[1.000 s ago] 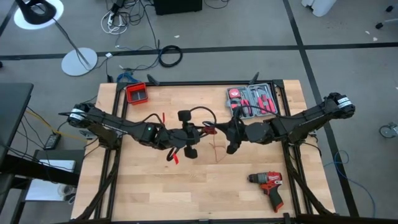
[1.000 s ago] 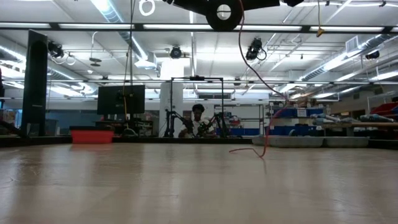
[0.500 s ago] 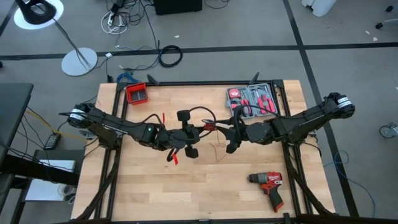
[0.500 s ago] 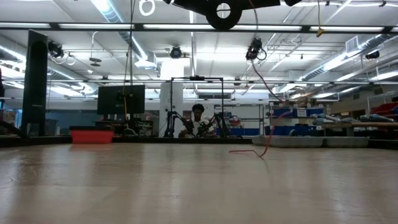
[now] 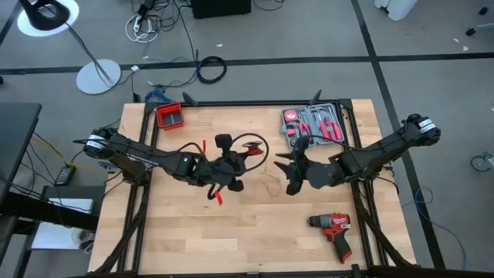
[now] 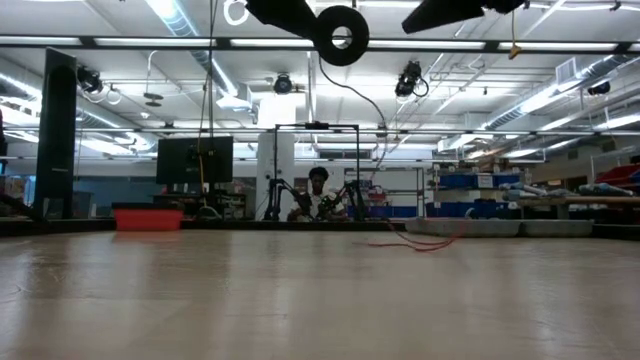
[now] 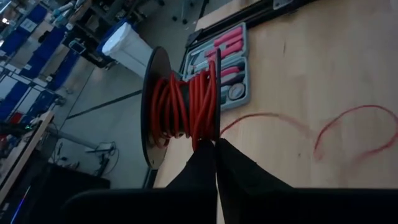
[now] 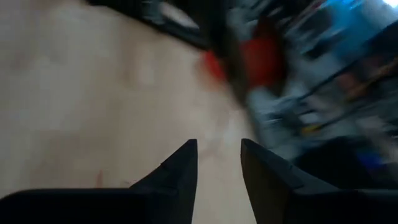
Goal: Coil cords
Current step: Uncoil the red wire from the black spool
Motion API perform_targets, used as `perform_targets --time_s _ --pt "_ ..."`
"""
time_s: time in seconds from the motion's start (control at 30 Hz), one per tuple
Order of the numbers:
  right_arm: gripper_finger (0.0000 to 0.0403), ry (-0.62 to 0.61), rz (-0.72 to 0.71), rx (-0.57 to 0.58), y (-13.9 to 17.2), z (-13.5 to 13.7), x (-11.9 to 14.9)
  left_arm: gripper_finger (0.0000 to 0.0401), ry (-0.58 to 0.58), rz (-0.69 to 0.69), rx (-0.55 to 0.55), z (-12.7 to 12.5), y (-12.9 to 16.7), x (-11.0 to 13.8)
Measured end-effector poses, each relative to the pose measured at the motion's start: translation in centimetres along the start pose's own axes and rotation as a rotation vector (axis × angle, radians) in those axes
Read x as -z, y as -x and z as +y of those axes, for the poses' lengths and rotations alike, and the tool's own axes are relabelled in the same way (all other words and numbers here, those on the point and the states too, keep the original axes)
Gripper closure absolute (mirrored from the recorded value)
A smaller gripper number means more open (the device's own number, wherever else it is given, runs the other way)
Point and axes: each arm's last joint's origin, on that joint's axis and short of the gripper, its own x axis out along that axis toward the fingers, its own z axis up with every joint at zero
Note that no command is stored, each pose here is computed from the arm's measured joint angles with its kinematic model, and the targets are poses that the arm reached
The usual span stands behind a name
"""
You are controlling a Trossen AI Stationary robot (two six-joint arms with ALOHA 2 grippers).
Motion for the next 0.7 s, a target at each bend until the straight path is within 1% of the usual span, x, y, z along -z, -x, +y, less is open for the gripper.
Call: perform_targets --time_s 0.07,0.13,0.33,0.4,0.5,0.7 --pt "0.0288 -0.086 0.017 -0.082 -0.4 -0.1 0.3 0.0401 0.001 -0.001 -0.001 0.0 0.0 0.0" --pt "0.0292 -0.145 0.032 -0.118 -1.0 -0.2 0.5 0.0401 0.007 -0.012 -0.002 0.0 0.0 -0.1" --pt "0.0296 -0.186 0.059 -0.123 -2.9 -0.7 2.0 0.0401 0.027 -0.072 -0.007 0.2 0.1 -0.9" --pt "0.0296 -0.186 0.048 -0.135 -3.3 -0.8 2.5 0.0401 0.021 -0.078 -0.001 0.1 0.2 -0.9" --pt "0.0299 -0.147 0.041 -0.131 -3.6 -0.9 2.7 0.0401 0.013 -0.081 0.014 0.0 0.2 -0.9" --pt "0.0307 -0.062 -0.043 -0.102 -3.6 -1.2 1.9 0.0401 0.006 -0.097 0.080 -0.2 0.2 -1.0"
